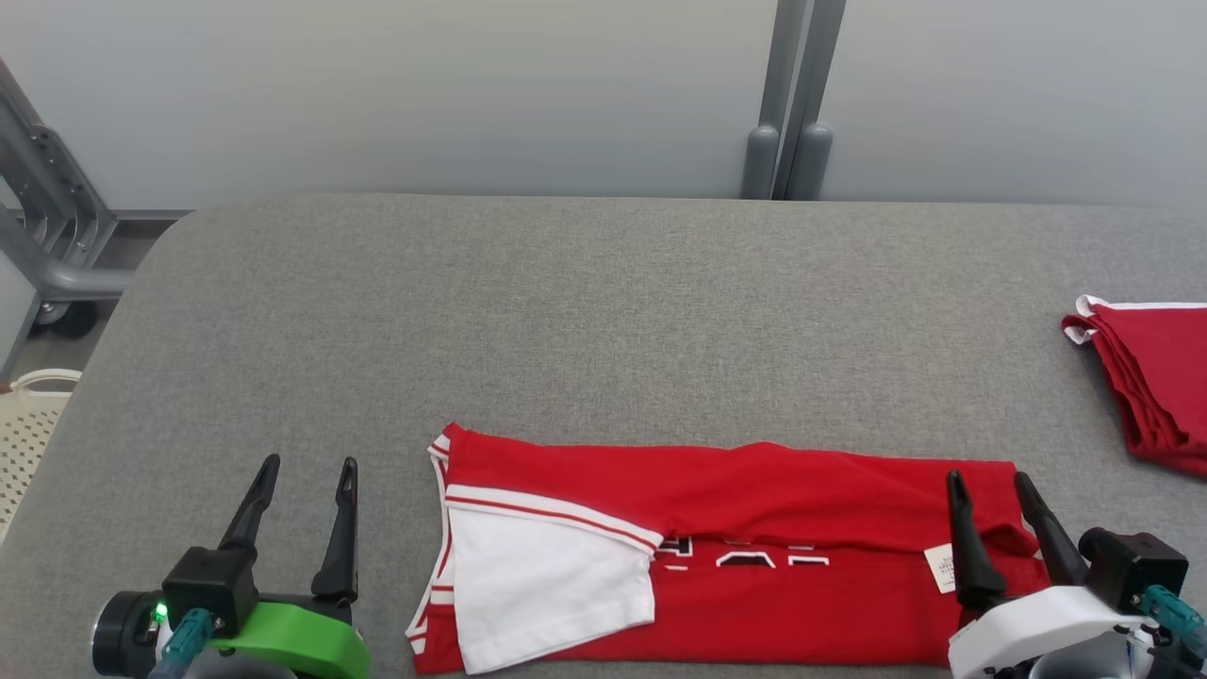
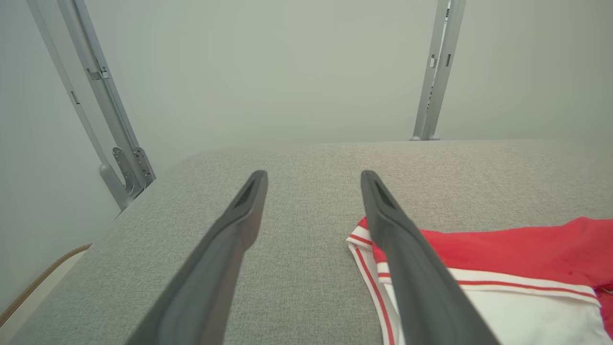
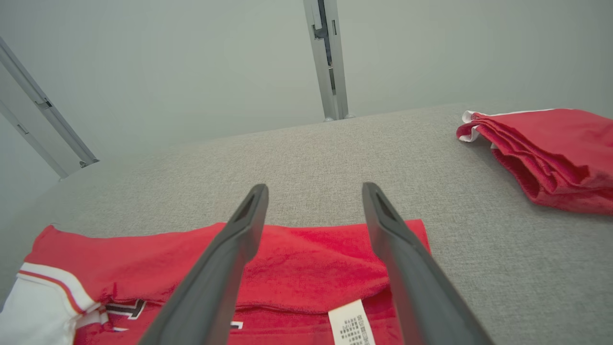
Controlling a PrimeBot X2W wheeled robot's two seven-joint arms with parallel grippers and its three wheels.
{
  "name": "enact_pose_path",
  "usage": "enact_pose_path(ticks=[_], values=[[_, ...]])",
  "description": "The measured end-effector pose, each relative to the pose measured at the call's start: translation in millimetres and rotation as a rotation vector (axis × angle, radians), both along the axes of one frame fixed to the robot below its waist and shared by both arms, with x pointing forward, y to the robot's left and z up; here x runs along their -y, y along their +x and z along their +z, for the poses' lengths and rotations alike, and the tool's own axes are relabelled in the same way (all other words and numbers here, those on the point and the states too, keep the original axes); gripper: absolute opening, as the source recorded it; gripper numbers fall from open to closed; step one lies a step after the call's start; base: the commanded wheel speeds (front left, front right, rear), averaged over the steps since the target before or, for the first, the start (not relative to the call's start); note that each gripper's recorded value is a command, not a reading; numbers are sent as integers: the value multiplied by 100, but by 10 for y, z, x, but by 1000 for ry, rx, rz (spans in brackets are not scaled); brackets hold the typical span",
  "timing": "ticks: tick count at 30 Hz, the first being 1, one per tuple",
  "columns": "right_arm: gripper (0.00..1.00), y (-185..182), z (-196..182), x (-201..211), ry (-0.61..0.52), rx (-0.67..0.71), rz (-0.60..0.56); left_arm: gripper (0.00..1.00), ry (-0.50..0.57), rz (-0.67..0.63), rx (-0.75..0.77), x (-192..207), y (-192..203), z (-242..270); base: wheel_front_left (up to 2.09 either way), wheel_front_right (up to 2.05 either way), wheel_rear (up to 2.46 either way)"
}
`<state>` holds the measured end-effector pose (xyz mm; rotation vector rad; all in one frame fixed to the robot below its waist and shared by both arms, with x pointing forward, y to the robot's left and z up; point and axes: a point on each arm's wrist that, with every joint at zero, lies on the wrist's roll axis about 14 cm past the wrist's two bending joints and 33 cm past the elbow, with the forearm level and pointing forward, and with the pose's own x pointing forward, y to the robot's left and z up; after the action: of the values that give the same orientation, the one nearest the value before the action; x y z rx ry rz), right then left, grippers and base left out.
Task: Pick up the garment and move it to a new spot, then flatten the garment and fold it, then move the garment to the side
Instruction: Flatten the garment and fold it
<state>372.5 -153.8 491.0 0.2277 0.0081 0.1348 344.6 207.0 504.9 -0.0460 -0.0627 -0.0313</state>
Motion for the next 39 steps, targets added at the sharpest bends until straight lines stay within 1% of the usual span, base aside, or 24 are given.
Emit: enact_pose_path(ticks=[4,10,19,26,30,32,35,38,39], values=[[100,-33,-69,-34,-26,-17,11,100,2,-4,-14,-2,4,-47,0,0,0],[100,-15,-87,-60,-31,-19,20,100,-5,0,-21,-2,12,-78,0,0,0],[100,43,-92,-48,-9,-22,11,100,-12,0,-34,18,27,-130,0,0,0],[100,74,-184,82,-22,-69,-18,100,-21,2,-44,30,47,-166,0,0,0],[100,93,-306,215,-35,-136,-46,100,-33,41,-35,-65,73,-141,0,0,0],[100,99,-424,364,-72,-192,-78,100,-34,66,-31,-145,93,-131,0,0,0],[100,72,-601,469,-127,-267,-94,100,-28,81,-35,-202,108,-144,0,0,0],[100,51,-743,514,-129,-324,-107,100,-25,89,-31,-225,138,-133,0,0,0],[100,31,-847,509,-131,-361,-106,100,-24,94,-30,-237,155,-130,0,0,0]])
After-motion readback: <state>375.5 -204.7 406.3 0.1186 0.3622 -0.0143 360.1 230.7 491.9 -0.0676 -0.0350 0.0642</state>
